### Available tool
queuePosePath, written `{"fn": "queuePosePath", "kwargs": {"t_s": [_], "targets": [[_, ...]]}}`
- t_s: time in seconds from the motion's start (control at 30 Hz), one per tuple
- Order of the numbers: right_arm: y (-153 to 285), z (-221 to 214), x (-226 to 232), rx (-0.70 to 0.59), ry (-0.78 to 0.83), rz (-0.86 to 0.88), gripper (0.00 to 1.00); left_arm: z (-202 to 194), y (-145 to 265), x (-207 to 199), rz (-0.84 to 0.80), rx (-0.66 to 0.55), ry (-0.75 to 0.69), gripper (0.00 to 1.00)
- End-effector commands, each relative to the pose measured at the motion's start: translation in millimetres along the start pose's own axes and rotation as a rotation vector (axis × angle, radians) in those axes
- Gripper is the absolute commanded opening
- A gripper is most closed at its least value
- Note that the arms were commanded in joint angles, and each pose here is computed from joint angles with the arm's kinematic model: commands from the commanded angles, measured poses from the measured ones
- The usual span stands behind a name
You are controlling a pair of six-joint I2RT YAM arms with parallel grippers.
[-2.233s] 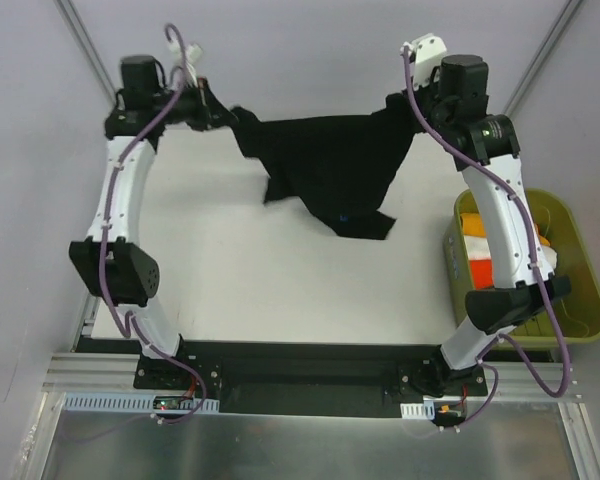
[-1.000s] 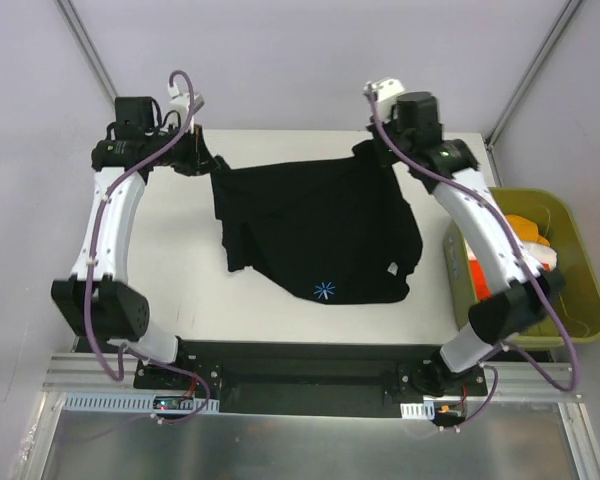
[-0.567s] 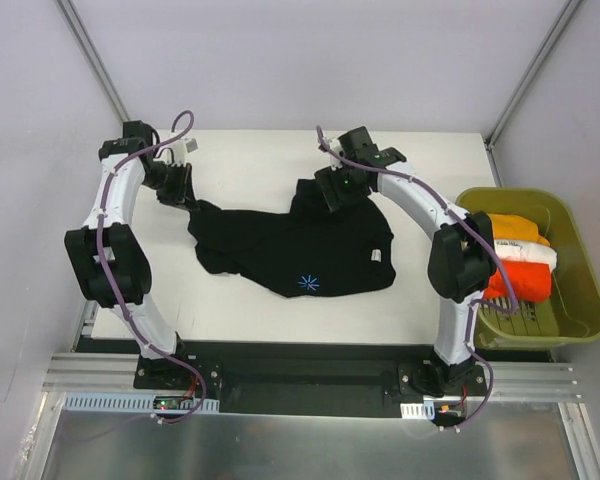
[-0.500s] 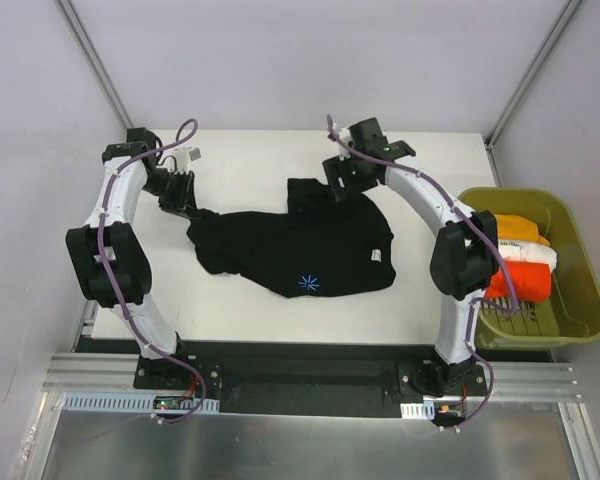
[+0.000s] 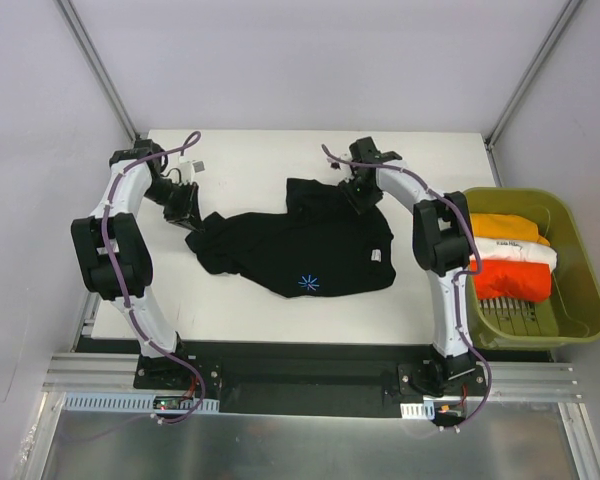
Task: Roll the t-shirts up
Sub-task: Flatten out the T-shirt at the center of the board.
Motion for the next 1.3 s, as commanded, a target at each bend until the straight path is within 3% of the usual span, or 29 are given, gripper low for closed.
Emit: {"fn": "queuePosePath", "kwargs": {"t_s": [0.0,0.17,0.33,0.43,0.57,0.6,0.63,0.67,0.7,0.73,0.8,0.83,0.87,0.9,1.0,1.03,1.13,1.27], "targets": [[14,-30,-1,0.108,0.091,-0.03,0.35,-4,1,-10,-0.045,0.014,0.01,0.01],[41,-64,19,0.19,0.133,0.026,0.23,-8,3,-9,-0.044,0.012,-0.005,0.0],[81,-126,52,0.332,0.114,0.122,0.17,-28,7,-17,-0.068,0.065,-0.015,0.0],[113,-137,61,0.31,0.081,0.151,0.17,-48,12,-28,-0.128,0.124,-0.016,0.0],[151,-102,45,0.186,-0.032,0.154,0.19,-74,17,-37,-0.194,0.206,-0.053,0.0],[152,-91,42,0.152,-0.057,0.168,0.22,-80,18,-38,-0.196,0.222,-0.058,0.0],[152,-80,38,0.118,-0.068,0.165,0.34,-83,17,-34,-0.187,0.236,-0.069,0.0],[155,-56,30,0.037,-0.061,0.15,0.42,-84,16,-33,-0.184,0.235,-0.073,0.11],[142,-47,27,0.035,-0.059,0.161,0.5,-82,16,-32,-0.182,0.228,-0.073,0.17],[134,-37,27,0.028,-0.049,0.168,0.66,-79,15,-33,-0.18,0.221,-0.056,0.27],[130,-3,16,-0.043,-0.024,0.124,0.78,-68,15,-33,-0.178,0.187,-0.046,0.53],[109,6,18,-0.025,0.009,0.129,0.88,-65,16,-35,-0.179,0.176,-0.033,0.56],[102,17,15,-0.043,0.037,0.096,0.89,-62,17,-36,-0.183,0.164,-0.027,0.59],[101,36,12,-0.086,0.066,0.072,0.89,-59,17,-34,-0.176,0.151,-0.025,0.63],[67,58,20,-0.092,0.135,0.073,0.85,-60,19,-33,-0.155,0.138,-0.013,0.64],[66,71,22,-0.124,0.154,0.064,0.76,-61,20,-31,-0.148,0.133,-0.009,0.64],[40,87,27,-0.154,0.199,0.058,0.62,-65,24,-31,-0.134,0.13,-0.007,0.63],[17,96,35,-0.2,0.234,0.097,0.61,-69,28,-32,-0.123,0.131,-0.001,0.63]]}}
Point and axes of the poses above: each gripper's point midway between its finger pads, its own y axis back along the fingers, its own x axis along the line the jaws close on, z = x × y, the point moved 3 cm from there along y, back along the fingers, and after that the axes turned 4 degrees about y, right-handed, at the moved point
